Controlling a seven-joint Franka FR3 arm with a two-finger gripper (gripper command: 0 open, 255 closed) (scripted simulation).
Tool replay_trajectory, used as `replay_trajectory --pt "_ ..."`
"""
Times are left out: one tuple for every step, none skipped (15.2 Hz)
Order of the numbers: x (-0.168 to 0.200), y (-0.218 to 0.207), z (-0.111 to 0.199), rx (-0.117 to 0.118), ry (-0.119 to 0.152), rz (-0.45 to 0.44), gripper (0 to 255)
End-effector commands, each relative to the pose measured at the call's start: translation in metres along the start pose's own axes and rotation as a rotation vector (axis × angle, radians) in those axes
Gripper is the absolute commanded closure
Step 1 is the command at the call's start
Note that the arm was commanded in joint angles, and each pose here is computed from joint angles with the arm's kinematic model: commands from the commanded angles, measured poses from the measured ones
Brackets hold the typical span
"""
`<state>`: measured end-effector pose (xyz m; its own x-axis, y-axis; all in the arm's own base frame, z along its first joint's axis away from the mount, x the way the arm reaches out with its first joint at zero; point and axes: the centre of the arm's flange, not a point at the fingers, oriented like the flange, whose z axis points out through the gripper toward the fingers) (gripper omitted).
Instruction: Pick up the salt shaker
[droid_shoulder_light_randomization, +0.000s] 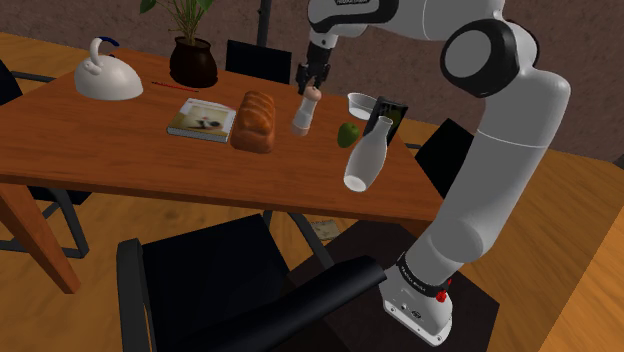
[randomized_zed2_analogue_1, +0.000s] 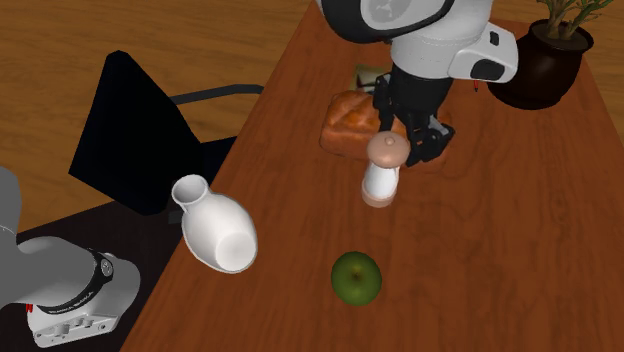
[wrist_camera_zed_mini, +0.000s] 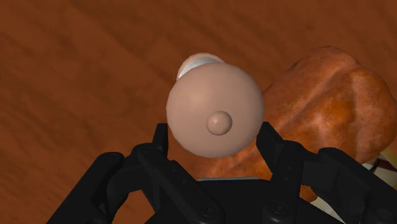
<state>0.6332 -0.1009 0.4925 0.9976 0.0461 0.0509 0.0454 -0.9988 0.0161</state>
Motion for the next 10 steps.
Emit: replay_trajectory --pt "0.001 0.0 -0.01 0.0 0.0 0.0 255" --pt "0.002 0.0 -0.016 0.0 0.0 0.0 255" --pt "0.002 0.0 -0.021 0.0 0.0 0.0 255" --pt "0.002 0.0 -0.026 0.0 0.0 0.0 255" --pt "0.003 0.0 -0.032 0.0 0.0 0.0 255" --pt "0.003 0.0 -0.037 0.0 0.0 0.0 255" --pt "0.003 0.0 -0.042 0.0 0.0 0.0 255" --pt "0.003 0.0 -0.047 0.0 0.0 0.0 255" --pt "0.003 0.0 -0.048 0.0 0.0 0.0 255" --pt "0.003 0.0 -0.048 0.0 0.0 0.0 255"
